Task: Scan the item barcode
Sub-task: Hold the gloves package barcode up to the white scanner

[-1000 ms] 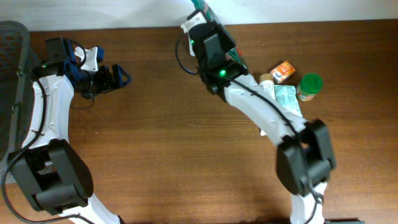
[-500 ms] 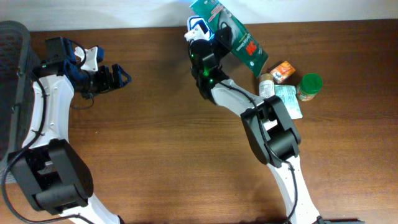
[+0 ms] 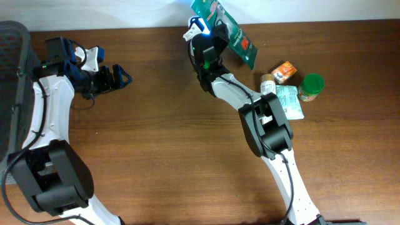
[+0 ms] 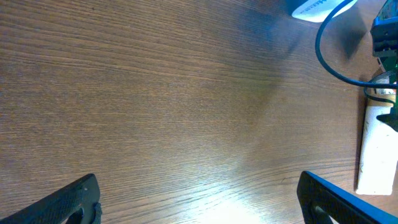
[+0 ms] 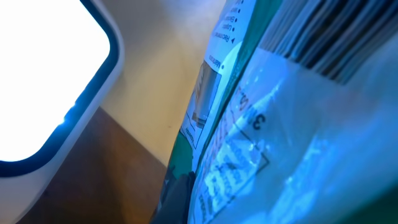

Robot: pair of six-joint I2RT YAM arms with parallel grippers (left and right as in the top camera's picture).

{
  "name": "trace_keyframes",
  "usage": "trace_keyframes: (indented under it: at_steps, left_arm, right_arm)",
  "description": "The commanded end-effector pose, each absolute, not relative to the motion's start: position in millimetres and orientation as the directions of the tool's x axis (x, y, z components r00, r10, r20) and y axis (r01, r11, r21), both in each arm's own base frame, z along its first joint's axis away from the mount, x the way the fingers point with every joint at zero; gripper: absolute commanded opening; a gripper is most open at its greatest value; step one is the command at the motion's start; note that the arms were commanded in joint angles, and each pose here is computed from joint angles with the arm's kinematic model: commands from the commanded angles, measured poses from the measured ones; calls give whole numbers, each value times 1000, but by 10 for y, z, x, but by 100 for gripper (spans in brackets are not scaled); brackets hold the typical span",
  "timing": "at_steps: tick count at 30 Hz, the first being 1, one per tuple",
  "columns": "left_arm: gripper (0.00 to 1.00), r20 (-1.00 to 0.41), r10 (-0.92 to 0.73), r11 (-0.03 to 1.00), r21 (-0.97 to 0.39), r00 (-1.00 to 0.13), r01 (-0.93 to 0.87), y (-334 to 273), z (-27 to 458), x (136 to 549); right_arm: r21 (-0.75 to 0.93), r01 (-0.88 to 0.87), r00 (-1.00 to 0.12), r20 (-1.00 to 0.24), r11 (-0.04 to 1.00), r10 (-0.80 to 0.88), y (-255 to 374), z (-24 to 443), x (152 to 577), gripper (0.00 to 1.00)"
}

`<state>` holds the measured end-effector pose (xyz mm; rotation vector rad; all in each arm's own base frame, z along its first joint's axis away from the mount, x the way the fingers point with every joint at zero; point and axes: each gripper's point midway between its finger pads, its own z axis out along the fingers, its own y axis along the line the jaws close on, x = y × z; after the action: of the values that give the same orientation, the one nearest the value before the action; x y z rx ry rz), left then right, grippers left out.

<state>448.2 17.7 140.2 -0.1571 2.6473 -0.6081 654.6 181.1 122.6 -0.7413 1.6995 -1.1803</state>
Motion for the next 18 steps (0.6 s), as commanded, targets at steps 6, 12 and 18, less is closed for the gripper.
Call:
trace_keyframes:
  at_steps: [6,12,18]
  left_arm:
    - [99,-382,-182,901,-435,-906,2,177,1411,4486]
    - [99,-382,-182,901,-434,-906,3,177,1411,4486]
    - [99,-382,-182,901,-435,-906,2,177,1411,4485]
  right_arm:
    - [-941,28,-430,-316,338,-846,1724,1247,6572,4]
    - [-937,60,-439,-333,343,-835,1755,1402,6523,4]
    - [-876,259,-436,-482,407,-760,1570,2679,6270,4]
